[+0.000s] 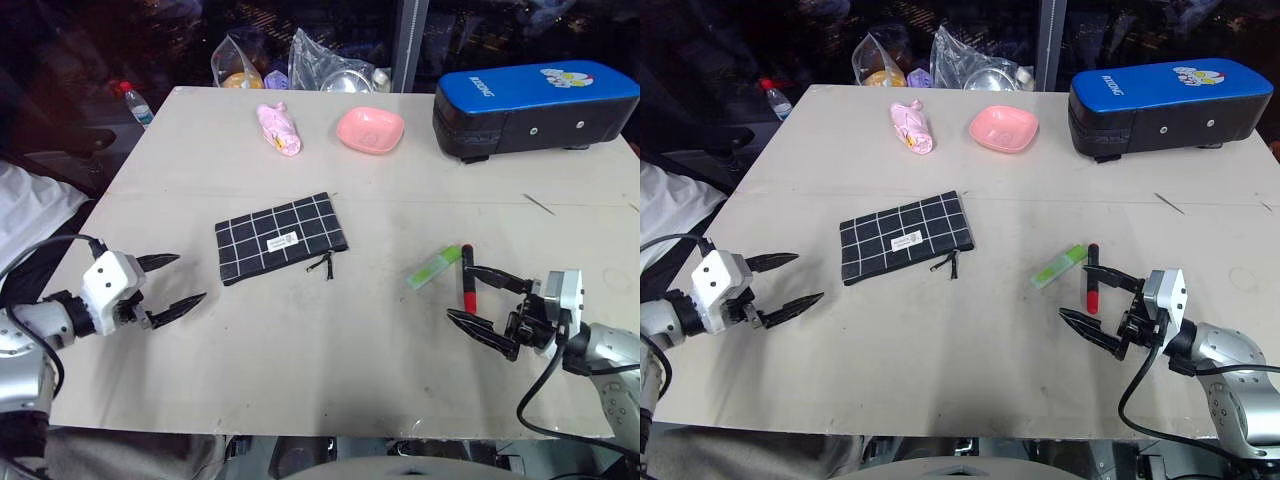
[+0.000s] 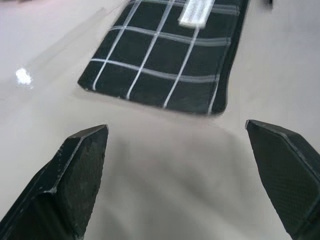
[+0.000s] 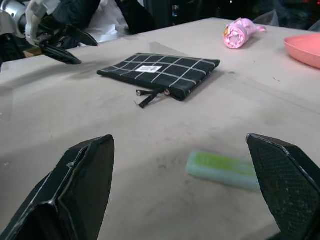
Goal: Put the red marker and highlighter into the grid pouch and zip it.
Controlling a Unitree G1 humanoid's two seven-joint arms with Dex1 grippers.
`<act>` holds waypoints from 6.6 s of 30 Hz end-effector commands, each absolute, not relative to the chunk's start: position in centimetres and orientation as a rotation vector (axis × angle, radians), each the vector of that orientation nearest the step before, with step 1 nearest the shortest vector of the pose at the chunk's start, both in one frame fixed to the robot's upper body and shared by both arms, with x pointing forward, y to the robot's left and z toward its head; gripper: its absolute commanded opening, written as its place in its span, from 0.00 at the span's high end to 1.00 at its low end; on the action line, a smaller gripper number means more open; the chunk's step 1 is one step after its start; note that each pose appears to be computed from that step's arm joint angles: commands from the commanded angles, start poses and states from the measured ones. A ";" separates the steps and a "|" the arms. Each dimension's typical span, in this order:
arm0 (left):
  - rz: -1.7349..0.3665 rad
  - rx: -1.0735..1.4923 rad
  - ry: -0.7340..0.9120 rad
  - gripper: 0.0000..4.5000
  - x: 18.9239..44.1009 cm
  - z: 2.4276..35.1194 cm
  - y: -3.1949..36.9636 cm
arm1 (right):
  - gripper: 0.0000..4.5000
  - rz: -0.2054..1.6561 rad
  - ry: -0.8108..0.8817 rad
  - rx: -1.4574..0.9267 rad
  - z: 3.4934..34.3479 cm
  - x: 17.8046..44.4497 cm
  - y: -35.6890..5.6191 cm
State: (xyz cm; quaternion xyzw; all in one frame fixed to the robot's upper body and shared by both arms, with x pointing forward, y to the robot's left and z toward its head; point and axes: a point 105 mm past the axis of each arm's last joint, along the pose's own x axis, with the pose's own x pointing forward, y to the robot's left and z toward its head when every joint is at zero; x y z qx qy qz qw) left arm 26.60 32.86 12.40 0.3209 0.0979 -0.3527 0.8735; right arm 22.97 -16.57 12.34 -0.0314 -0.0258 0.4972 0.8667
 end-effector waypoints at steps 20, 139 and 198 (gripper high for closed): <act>-0.837 1.364 -0.057 0.00 29.6 12.7 30.7 | 0.05 1.011 -0.081 -0.098 13.0 22.9 -17.0; -0.874 0.634 -0.440 0.99 33.2 14.9 10.1 | 0.00 0.461 -0.110 -0.226 18.7 35.1 -13.3; -0.878 0.647 -0.409 1.00 32.0 13.6 11.1 | 0.41 0.571 -0.002 -0.244 15.7 35.5 -12.4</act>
